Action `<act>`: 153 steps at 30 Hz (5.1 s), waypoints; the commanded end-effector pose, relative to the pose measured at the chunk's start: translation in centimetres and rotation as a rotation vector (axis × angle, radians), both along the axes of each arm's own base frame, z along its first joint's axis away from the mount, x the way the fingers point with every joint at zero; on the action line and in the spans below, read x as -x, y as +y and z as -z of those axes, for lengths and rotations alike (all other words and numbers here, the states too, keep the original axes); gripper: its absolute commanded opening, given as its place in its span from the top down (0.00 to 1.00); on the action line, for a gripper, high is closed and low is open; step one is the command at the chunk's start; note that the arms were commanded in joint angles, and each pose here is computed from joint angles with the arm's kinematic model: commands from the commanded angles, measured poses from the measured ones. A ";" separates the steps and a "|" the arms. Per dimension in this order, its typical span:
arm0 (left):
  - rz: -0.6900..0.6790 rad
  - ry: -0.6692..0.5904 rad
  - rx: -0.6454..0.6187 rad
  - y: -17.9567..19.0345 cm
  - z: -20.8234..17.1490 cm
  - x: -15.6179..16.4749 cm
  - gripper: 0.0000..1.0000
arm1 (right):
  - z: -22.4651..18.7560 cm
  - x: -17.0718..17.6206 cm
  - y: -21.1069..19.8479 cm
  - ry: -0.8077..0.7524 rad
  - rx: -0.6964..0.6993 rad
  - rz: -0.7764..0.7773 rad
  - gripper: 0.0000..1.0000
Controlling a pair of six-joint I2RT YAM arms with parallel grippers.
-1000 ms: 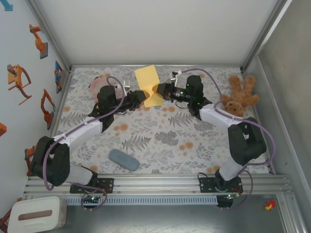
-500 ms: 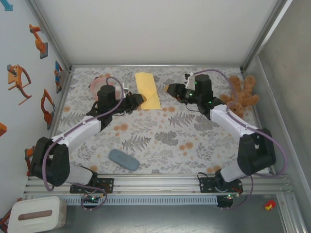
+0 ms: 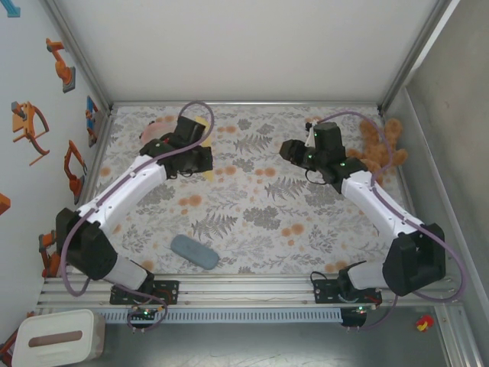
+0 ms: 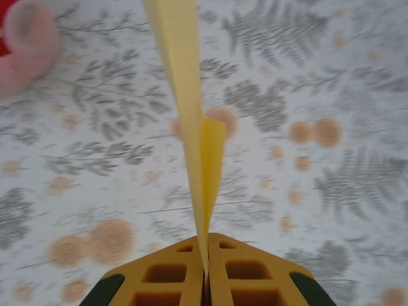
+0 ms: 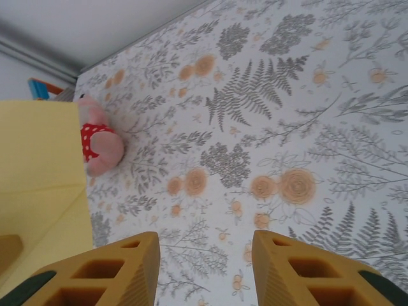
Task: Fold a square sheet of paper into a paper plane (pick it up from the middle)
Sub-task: Turn over the paper at the center of the table, then third fold the triangle at the center of the table.
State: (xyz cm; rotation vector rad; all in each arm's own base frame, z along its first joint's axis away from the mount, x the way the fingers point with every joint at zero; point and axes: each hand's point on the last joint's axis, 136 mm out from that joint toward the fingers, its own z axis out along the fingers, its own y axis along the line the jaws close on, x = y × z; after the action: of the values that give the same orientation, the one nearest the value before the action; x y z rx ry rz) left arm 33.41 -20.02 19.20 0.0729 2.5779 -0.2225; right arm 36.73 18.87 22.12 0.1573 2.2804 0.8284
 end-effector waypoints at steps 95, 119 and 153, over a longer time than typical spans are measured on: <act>-0.104 0.461 0.579 -4.1 15.2 1.7 0.57 | 22.4 4.5 12.9 0.541 0.059 -0.211 0.84; 0.015 0.502 0.692 -5.4 15.3 -1.6 0.70 | 22.0 4.3 12.6 0.527 0.074 -0.215 0.85; -0.164 0.572 0.716 -5.8 14.3 2.0 0.97 | 10.2 4.9 11.7 -0.142 0.196 -0.470 0.43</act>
State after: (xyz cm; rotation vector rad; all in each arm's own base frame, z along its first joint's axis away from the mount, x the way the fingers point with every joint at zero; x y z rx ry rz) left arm 31.50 -25.59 3.37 -0.4639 2.8760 -1.2408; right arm 31.79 30.60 10.25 -0.4084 2.4144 0.8897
